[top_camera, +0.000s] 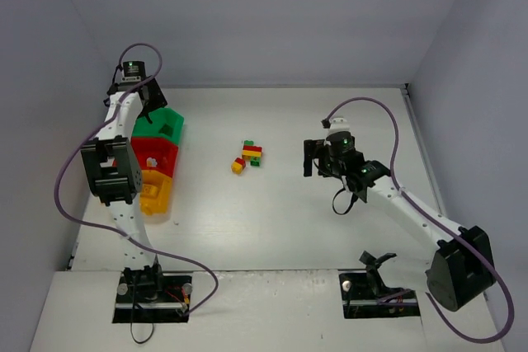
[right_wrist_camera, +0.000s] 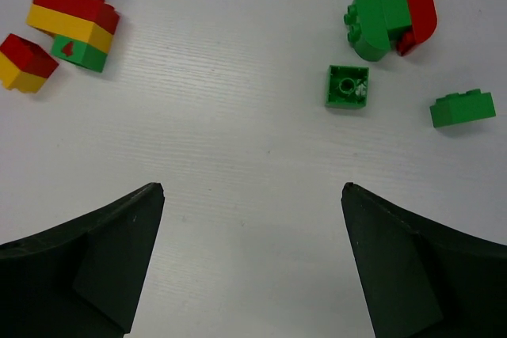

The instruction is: Sort the legos into containers by color

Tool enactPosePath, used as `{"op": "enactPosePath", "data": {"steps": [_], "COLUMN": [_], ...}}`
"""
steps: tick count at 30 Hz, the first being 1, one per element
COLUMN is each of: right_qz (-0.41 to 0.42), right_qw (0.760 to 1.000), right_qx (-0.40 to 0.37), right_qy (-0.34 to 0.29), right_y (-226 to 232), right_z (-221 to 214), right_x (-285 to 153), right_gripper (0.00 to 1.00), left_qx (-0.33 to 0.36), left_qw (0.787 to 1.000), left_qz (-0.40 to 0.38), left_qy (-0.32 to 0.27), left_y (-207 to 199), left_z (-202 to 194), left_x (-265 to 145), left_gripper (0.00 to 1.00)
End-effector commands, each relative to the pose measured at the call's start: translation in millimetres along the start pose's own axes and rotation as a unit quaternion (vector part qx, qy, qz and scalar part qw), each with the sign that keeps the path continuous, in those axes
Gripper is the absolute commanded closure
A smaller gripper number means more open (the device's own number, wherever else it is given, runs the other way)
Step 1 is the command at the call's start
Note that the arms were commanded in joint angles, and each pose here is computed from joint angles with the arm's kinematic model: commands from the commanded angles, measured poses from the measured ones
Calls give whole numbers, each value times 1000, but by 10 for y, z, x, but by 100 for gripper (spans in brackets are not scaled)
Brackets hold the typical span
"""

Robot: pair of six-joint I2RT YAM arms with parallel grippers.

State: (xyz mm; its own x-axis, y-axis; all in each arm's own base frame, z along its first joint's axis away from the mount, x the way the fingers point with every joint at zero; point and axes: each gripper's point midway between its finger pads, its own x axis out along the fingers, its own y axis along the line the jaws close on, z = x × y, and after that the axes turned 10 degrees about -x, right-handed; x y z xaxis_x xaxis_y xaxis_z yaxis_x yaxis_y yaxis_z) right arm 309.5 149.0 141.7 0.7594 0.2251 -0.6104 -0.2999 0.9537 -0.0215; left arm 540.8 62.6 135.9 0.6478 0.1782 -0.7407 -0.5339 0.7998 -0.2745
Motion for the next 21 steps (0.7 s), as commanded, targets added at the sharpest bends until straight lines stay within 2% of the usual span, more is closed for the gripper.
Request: {"op": "enactPosePath", "data": {"steps": [1, 3, 5, 8, 12, 16, 17, 21], "right_qz": [-44, -61, -69, -83, -87, -87, -88, -79], "right_qw": [998, 996, 995, 993, 991, 991, 991, 990], "right_qx": [36, 52, 60, 60, 61, 58, 59, 64], "right_qy": [14, 31, 42, 62, 83, 88, 85, 95], "right_y": [-190, -286, -347, -454, -547, -647, -667, -753], "right_z": [-68, -143, -186, -235, -296, -296, -271, -321], "right_x": [146, 239, 306, 441, 656, 842, 875, 1067], "right_gripper": [9, 14, 16, 18, 27, 28, 28, 31], "left_qx": [-6, -7, -9, -14, -13, -4, 19, 55], "left_qw": [997, 996, 996, 995, 993, 989, 986, 977], "left_qz": [-42, -52, -69, -83, -111, -149, -168, -201], "left_qy": [-70, -66, -62, -51, -39, -6, 8, 38], "left_y": [-227, -260, -318, -357, -447, -553, -718, -813], "left_z": [493, 474, 462, 361, 154, -234, -442, -933], "left_x": [-423, -489, -656, -892, -1219, -1634, -1753, -2105], "left_gripper": [40, 32, 29, 28, 27, 27, 27, 27]}}
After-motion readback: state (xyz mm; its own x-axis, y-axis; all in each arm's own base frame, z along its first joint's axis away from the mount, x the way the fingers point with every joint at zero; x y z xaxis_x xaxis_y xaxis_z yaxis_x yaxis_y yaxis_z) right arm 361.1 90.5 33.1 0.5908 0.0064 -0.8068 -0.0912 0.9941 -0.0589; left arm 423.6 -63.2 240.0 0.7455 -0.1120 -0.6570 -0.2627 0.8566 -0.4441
